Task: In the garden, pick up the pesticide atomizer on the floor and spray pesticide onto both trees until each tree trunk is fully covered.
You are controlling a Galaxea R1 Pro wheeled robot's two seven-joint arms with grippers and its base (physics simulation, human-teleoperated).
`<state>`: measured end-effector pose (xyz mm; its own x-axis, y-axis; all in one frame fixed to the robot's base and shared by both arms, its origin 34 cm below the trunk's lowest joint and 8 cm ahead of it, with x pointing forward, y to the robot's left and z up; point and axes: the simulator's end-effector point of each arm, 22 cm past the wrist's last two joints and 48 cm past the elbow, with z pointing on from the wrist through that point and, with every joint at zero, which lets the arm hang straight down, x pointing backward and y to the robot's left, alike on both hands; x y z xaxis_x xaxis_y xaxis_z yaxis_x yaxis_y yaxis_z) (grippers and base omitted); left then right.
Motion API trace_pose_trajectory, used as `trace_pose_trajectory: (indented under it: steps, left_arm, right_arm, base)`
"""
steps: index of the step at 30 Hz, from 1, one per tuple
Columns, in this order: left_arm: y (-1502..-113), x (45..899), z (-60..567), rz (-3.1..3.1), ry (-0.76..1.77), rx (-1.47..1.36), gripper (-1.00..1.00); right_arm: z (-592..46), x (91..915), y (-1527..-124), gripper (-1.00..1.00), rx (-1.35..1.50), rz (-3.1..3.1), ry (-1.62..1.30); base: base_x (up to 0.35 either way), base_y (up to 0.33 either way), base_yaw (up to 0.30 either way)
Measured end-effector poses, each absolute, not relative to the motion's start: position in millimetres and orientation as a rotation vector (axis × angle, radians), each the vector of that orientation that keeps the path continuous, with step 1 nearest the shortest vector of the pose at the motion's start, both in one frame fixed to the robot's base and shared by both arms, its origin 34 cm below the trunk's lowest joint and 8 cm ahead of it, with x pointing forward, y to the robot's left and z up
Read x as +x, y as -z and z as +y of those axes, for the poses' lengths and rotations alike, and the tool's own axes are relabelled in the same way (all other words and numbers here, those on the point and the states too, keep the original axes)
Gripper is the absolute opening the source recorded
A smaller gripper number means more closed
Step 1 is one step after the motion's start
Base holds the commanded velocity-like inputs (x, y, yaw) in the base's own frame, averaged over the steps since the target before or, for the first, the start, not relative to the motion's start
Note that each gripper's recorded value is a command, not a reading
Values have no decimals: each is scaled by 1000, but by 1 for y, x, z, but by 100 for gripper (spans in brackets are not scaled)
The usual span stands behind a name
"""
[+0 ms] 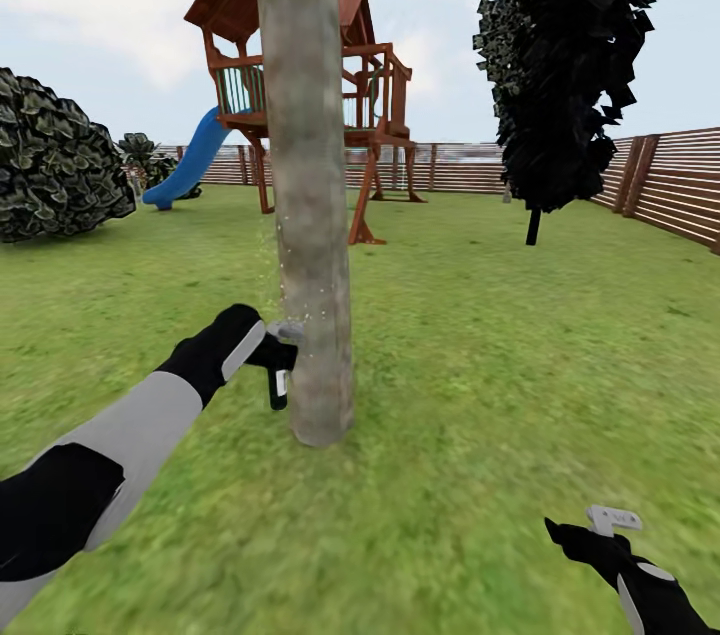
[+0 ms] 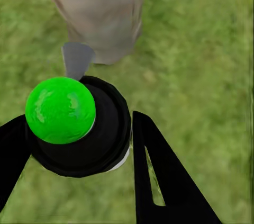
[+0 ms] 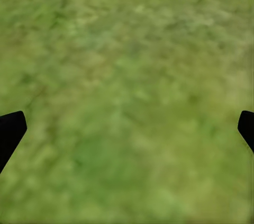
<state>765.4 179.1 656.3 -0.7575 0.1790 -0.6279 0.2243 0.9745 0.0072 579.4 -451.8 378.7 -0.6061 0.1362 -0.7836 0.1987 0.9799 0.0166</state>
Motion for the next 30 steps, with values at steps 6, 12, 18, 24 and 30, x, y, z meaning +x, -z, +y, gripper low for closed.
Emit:
trace_pose_trajectory:
  steps: [6, 12, 18, 24, 30]
  left_arm:
    - [-723, 787, 173, 2337, 78, 298, -100]
    - [-770, 800, 176, 2272, 50, 297, -100]
    - [-805, 808, 181, 2228, 18, 296, -100]
    - [-836, 813, 183, 2187, 8, 290, -100]
    - [-875, 820, 194, 2158, -14, 261, -100]
  right_arm:
    - [-452, 580, -379, 100, 234, 2229, 90]
    - [-452, 579, -379, 100, 234, 2230, 90]
    - [-453, 579, -379, 100, 237, 2229, 89]
    - [-453, 579, -379, 100, 238, 2229, 89]
    - [-453, 579, -379, 100, 240, 2228, 89]
  base:
    - [0, 0, 0]
    - [0, 0, 0]
    - [0, 0, 0]
    - [0, 0, 0]
    - [0, 0, 0]
